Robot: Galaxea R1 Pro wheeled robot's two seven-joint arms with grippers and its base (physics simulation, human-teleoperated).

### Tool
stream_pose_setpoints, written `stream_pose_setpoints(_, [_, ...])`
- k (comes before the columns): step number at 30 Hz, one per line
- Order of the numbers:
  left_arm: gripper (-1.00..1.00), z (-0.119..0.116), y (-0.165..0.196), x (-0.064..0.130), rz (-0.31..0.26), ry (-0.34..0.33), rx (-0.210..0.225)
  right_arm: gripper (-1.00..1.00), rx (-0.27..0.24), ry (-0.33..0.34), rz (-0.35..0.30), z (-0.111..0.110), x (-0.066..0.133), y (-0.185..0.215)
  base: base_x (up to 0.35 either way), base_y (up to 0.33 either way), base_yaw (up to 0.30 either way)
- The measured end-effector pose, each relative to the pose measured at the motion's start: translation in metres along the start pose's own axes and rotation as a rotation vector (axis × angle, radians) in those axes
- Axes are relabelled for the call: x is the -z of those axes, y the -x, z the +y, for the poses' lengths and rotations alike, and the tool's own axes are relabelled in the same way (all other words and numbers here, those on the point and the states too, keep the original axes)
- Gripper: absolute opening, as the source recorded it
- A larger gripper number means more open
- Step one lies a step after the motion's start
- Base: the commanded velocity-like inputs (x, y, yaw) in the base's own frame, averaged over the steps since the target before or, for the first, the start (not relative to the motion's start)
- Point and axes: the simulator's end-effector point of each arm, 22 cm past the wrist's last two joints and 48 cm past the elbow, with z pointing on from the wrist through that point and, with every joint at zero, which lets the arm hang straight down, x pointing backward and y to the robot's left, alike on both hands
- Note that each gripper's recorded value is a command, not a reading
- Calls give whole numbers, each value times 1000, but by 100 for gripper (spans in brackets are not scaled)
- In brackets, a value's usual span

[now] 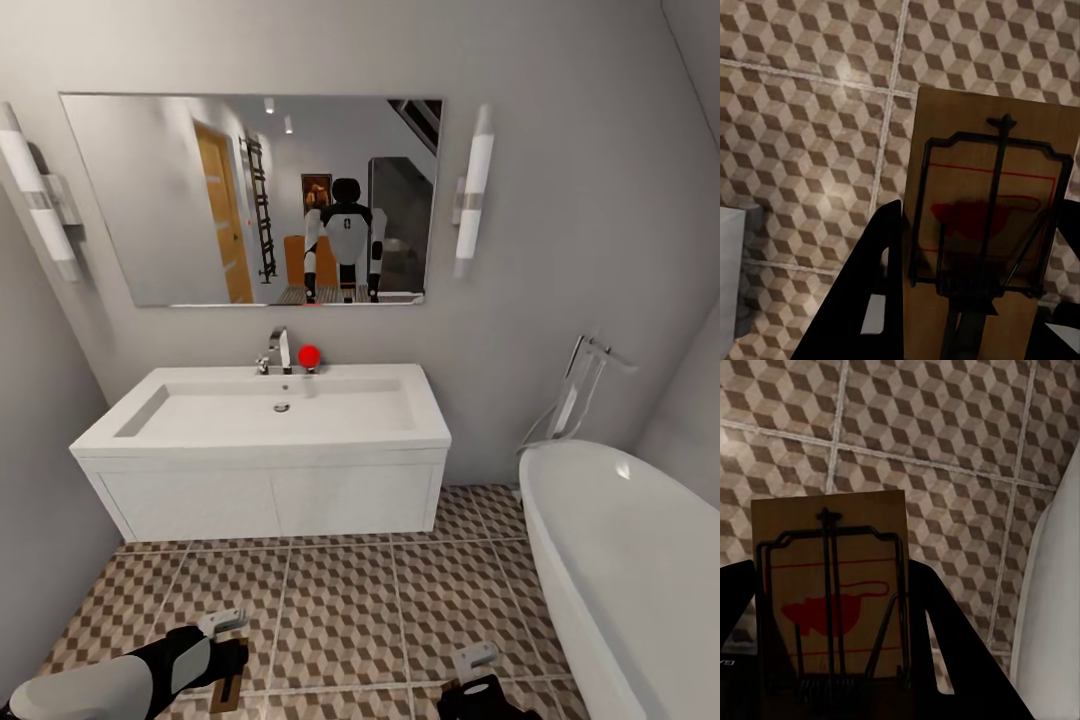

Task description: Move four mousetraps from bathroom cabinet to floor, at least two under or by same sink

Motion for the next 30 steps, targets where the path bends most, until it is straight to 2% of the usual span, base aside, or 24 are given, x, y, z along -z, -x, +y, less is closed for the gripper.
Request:
stream_pose_setpoints(21, [-100,-4,-1,-22,0,-3,0,-100,-4,3,-29,6,-22,4,0,0,0])
stream_pose_setpoints(26, [-100,-3,-1,-28,-1,0,0,-100,49,-2,-70,7,-26,12,0,0,0])
stream_pose_setpoints(30, [-100,-1,-1,-33,-1,4,2,-100,60,-4,-81,7,-31,14,0,0,0])
